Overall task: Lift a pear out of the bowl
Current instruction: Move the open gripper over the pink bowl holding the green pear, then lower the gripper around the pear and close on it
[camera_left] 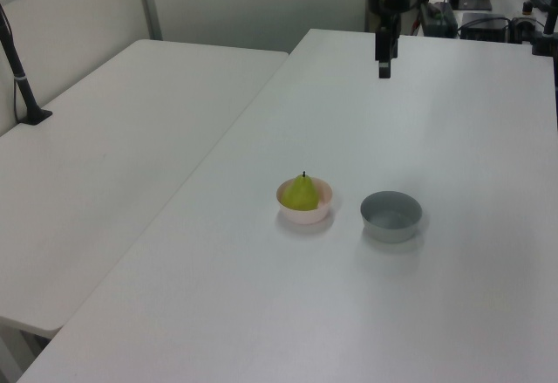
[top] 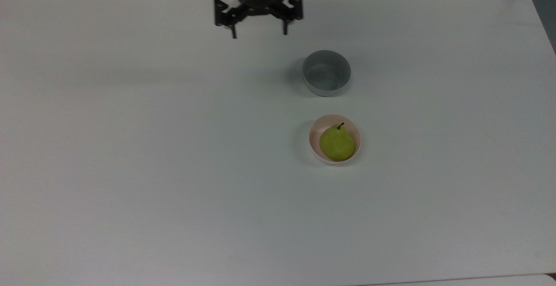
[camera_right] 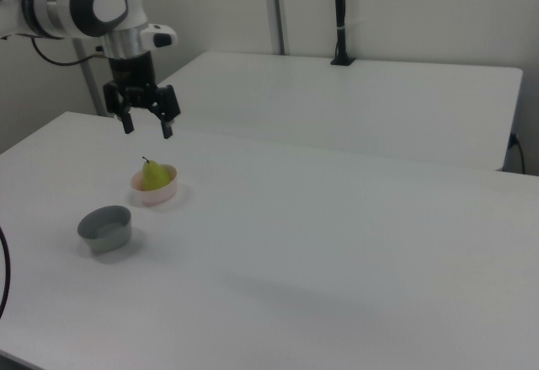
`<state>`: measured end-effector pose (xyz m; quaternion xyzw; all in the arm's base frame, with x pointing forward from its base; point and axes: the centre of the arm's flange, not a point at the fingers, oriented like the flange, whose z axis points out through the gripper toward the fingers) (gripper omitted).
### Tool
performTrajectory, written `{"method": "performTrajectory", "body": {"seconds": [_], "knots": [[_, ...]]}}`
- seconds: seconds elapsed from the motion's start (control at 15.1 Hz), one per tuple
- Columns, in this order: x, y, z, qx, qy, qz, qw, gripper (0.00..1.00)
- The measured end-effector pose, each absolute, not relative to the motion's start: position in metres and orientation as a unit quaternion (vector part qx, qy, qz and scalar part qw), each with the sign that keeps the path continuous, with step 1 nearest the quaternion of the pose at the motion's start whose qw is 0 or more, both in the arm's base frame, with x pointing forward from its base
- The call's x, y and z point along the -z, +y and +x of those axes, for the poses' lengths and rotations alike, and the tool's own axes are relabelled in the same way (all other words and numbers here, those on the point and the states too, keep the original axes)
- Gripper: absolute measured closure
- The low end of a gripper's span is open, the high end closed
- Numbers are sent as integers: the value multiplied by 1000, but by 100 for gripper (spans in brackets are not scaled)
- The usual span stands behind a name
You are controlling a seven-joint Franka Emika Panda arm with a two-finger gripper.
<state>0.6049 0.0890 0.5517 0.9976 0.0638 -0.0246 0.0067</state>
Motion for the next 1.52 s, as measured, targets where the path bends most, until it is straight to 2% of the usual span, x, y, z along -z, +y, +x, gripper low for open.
{"method": "performTrajectory", "body": {"seconds": [0.26, 0.53, 0.73, 1.52], "knots": [[-533, 160, 631, -29, 55, 998, -8, 0], [-490, 221, 657, -100, 5, 995, -18, 0], [-458, 240, 670, -126, -2, 992, -18, 0], [-385, 254, 679, -98, 42, 994, 8, 0]]}}
